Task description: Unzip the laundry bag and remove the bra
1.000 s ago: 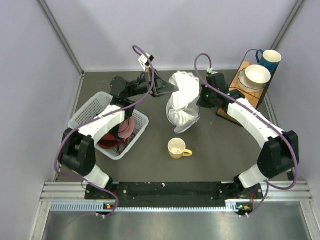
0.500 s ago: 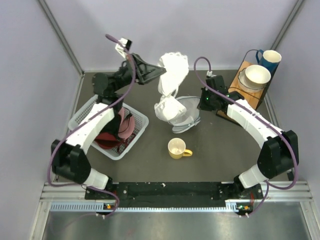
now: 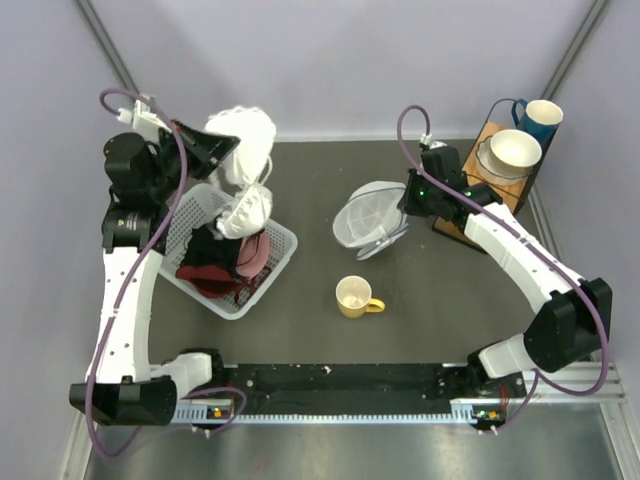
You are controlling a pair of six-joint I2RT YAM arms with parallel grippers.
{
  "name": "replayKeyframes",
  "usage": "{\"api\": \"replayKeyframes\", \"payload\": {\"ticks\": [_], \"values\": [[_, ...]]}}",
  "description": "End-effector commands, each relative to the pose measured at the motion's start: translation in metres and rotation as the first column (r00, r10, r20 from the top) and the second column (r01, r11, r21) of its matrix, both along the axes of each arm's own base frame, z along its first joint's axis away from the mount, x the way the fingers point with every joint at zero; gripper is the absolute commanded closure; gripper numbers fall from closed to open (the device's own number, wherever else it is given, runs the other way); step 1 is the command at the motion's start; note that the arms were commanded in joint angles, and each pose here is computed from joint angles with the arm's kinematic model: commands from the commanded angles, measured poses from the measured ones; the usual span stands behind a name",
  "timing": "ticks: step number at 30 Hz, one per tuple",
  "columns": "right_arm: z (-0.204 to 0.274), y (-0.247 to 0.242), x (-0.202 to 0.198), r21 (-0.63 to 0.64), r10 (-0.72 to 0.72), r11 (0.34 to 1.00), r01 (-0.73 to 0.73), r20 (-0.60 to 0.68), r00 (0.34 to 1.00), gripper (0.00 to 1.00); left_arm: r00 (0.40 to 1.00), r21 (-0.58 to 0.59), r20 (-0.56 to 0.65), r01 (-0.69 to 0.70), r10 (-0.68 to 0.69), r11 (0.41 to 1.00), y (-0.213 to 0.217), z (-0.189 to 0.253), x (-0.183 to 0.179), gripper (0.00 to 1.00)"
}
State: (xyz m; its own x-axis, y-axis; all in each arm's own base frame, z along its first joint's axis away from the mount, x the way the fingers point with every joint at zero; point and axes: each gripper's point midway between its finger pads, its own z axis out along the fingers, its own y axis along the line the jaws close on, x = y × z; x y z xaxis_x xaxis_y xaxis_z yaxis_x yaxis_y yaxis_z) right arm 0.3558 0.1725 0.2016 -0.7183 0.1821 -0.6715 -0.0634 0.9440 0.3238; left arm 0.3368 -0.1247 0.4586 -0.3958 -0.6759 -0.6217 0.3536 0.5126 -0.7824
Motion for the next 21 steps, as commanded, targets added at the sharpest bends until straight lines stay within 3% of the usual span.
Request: {"api": "replayKeyframes", "payload": {"ticks": [1, 7, 12, 15, 17, 21], "values": [[0.052, 0.0, 0.006, 0.041, 0.003, 0.999, -0.008, 0.133, 0.991, 1.0, 0.918, 0.214, -0.217, -0.288, 0.333, 0.934, 0.071, -0.077, 0.008, 1.0], [0.063, -0.006, 0.0, 0.033, 0.0, 0.999, -0.005, 0.161, 0.987, 1.0, 0.782, 0.271, -0.329, -0.458, 0.529, 0.847, 0.131, -0.135, 0.022, 1.0], [0.065, -0.01, -0.005, 0.031, -0.009, 1.0, 0.004, 0.168, 0.986, 1.0, 0.65, 0.363, -0.437, -0.504, 0.621, 0.784, 0.156, -0.191, 0.034, 1.0], [0.065, -0.014, -0.008, 0.027, -0.021, 0.999, 0.017, 0.172, 0.985, 1.0, 0.54, 0.437, -0.475, -0.541, 0.695, 0.719, 0.175, -0.23, 0.027, 1.0], [0.064, -0.014, -0.009, 0.028, -0.022, 0.999, 0.018, 0.172, 0.985, 1.0, 0.434, 0.512, -0.495, -0.554, 0.753, 0.656, 0.191, -0.266, 0.021, 1.0], [0.065, -0.015, -0.011, 0.026, -0.021, 1.0, 0.017, 0.172, 0.985, 1.0, 0.302, 0.583, -0.572, -0.503, 0.762, 0.638, 0.198, -0.309, 0.011, 1.0]]}}
